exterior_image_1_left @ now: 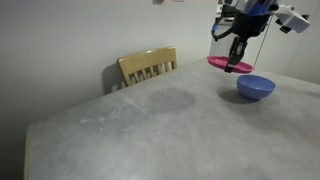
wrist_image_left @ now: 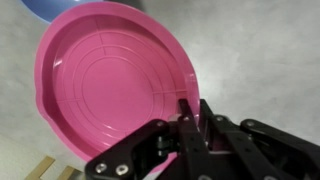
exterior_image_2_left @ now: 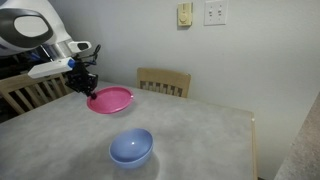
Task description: Take the pink lid on top of the blue bowl and place it on the table
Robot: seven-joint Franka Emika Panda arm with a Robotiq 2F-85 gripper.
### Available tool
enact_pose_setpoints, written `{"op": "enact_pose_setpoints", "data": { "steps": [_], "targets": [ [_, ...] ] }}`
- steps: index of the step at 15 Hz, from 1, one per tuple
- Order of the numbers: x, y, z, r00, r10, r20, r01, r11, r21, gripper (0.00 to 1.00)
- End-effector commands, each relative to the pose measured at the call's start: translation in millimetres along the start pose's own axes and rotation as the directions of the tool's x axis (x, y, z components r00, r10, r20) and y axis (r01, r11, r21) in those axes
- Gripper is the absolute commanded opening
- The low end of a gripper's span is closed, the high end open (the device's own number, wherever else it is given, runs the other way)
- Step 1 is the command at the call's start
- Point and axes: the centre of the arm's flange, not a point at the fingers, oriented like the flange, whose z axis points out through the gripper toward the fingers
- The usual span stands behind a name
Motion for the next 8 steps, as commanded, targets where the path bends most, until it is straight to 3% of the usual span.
{"op": "enact_pose_setpoints", "data": {
  "steps": [1,8],
  "targets": [
    [33,-36,-3,1.0,0.001,0.014,-0.001,1.0,0.005,0.03],
    [62,-71,33,0.993,0.115,0.034,-0.116,0.993,0.02,0.03]
  ]
}}
